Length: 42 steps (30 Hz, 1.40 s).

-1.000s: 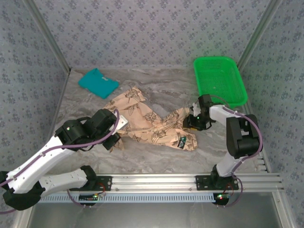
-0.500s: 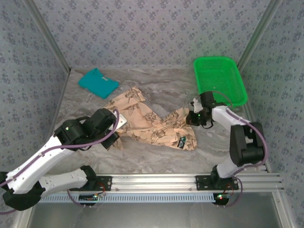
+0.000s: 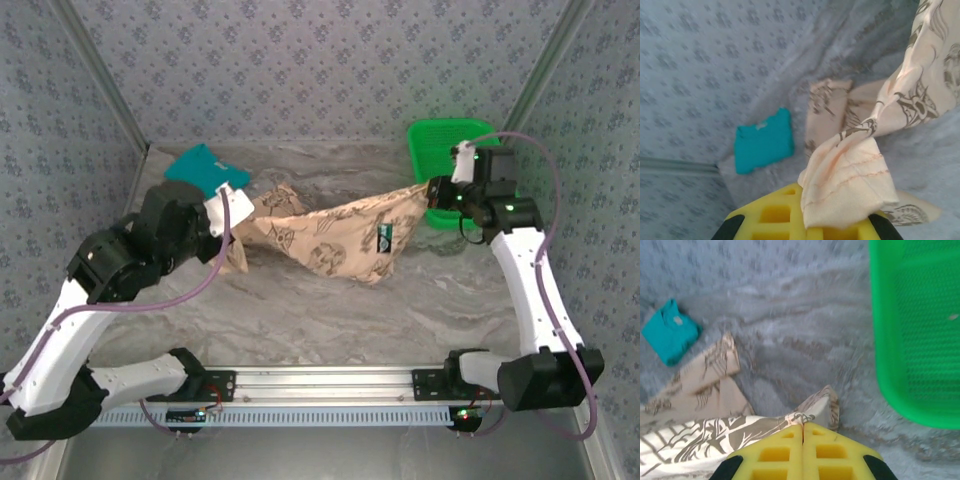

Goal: Fold the inside-out t-shirt

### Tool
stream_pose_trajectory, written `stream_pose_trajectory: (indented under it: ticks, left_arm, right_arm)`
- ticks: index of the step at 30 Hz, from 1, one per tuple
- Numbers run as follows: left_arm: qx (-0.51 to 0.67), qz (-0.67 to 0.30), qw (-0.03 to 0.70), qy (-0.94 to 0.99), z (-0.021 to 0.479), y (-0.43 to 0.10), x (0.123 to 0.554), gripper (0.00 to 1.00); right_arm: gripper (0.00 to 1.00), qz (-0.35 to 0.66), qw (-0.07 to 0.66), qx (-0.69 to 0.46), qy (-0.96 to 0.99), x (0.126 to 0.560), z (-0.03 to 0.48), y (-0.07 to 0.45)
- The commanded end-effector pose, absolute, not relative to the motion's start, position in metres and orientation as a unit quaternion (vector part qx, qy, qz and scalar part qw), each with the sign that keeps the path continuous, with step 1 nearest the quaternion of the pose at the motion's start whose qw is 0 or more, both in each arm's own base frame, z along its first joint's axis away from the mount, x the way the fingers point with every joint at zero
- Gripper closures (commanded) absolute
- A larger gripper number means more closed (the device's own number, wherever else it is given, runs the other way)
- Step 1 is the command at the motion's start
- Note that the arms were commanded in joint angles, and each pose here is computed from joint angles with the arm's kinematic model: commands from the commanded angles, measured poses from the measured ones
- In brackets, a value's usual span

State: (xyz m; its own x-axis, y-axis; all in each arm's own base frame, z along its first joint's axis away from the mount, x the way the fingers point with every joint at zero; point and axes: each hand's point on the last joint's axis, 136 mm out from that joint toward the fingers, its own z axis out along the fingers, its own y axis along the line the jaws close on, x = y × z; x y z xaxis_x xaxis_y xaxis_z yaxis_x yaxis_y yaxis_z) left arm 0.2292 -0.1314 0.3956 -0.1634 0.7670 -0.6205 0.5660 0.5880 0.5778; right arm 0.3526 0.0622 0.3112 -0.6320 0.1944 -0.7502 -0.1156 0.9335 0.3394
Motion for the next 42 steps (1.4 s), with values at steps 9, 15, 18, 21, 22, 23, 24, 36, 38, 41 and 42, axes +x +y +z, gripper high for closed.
stream_pose_trajectory:
  ticks: [9, 15, 18, 21, 22, 23, 24, 36, 38, 41, 42]
  left_arm:
    - [0.482, 0.12, 0.584, 0.642, 0.516, -0.125, 0.21, 1.0]
    - [0.516, 0.081, 0.62, 0.585, 0.544, -0.139, 0.189, 1.0]
    - [0.526, 0.09, 0.625, 0.569, 0.552, -0.149, 0.198, 1.0]
    - [0.534, 0.122, 0.607, 0.576, 0.549, -0.157, 0.226, 1.0]
    - [0.532, 0.128, 0.601, 0.582, 0.548, -0.158, 0.238, 1.0]
    - [0.53, 0.131, 0.597, 0.588, 0.547, -0.159, 0.247, 1.0]
    - [0.527, 0.13, 0.592, 0.595, 0.544, -0.159, 0.26, 1.0]
    - [0.443, 0.08, 0.623, 0.64, 0.539, -0.125, 0.426, 1.0]
    - [0.419, 0.081, 0.654, 0.625, 0.559, -0.111, 0.435, 1.0]
    - [0.405, 0.069, 0.689, 0.597, 0.583, -0.096, 0.433, 1.0]
    - [0.403, 0.073, 0.697, 0.589, 0.591, -0.092, 0.429, 1.0]
  right_arm:
    - [1.0, 0.13, 0.633, 0.096, 0.757, 0.268, 0.498, 0.012]
    - [1.0, 0.103, 0.678, 0.106, 0.72, 0.244, 0.543, 0.0]
    - [1.0, 0.104, 0.673, 0.104, 0.725, 0.266, 0.545, 0.001]
    - [1.0, 0.116, 0.656, 0.094, 0.74, 0.305, 0.535, 0.007]
    - [1.0, 0.121, 0.65, 0.091, 0.745, 0.32, 0.531, 0.009]
    - [1.0, 0.126, 0.645, 0.089, 0.748, 0.334, 0.527, 0.011]
    - [1.0, 0.132, 0.639, 0.084, 0.753, 0.35, 0.522, 0.014]
    - [1.0, 0.185, 0.609, 0.038, 0.771, 0.512, 0.506, 0.044]
    - [1.0, 0.187, 0.626, 0.039, 0.756, 0.517, 0.522, 0.044]
    - [1.0, 0.191, 0.659, 0.041, 0.726, 0.515, 0.548, 0.041]
    - [1.0, 0.19, 0.669, 0.038, 0.718, 0.513, 0.556, 0.041]
